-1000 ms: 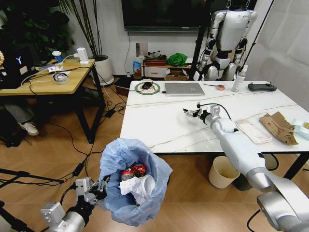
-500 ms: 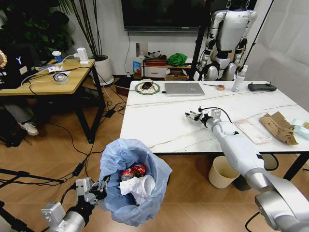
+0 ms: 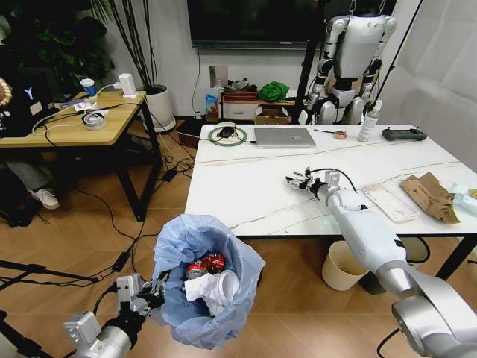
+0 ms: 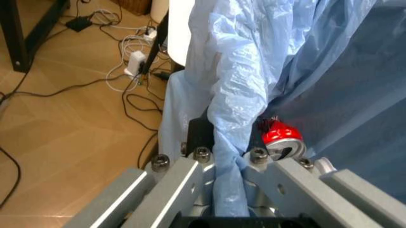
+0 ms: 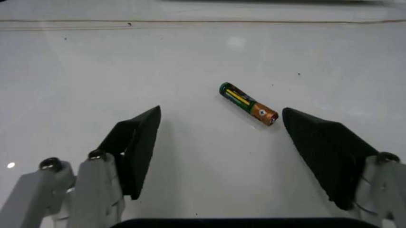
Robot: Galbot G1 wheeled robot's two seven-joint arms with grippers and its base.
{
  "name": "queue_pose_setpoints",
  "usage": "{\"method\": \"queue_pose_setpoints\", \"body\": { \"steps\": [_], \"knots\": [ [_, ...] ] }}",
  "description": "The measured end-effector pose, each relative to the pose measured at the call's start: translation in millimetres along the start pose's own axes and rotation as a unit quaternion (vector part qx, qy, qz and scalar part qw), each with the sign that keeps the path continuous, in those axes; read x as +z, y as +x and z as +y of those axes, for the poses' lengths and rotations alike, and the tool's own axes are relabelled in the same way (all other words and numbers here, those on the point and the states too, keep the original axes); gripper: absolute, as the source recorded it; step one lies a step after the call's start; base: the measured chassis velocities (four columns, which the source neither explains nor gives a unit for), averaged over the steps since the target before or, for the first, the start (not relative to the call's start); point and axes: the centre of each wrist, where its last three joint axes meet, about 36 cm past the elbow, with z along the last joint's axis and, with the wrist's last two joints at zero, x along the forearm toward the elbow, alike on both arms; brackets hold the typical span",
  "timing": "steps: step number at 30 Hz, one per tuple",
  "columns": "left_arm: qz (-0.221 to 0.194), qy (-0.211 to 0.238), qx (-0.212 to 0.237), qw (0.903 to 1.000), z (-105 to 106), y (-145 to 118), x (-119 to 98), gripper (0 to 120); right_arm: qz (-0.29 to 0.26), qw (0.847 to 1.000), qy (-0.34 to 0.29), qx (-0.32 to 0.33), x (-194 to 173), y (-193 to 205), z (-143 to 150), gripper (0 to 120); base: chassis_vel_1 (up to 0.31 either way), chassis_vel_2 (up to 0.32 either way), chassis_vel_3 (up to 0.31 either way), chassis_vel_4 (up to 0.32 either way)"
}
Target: Pick up the trash bin and place the trash from the table into it.
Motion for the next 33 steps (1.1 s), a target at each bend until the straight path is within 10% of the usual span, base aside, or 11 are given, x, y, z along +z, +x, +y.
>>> {"method": "queue_pose_setpoints", "body": {
  "steps": [11,33],
  "knots": [
    [0.000,0.000,0.000,1.0000,-0.2,0.1,0.4,0,0.002,1.000,-0.002,0.004,0.8,1.1,-2.4,35,0.000,0.000,0.000,0.000],
    [-0.001,0.001,0.001,1.0000,-2.0,1.1,-0.3,0,0.002,1.000,-0.004,0.006,2.5,2.5,-4.1,17,0.000,0.000,0.000,0.000]
  ]
}}
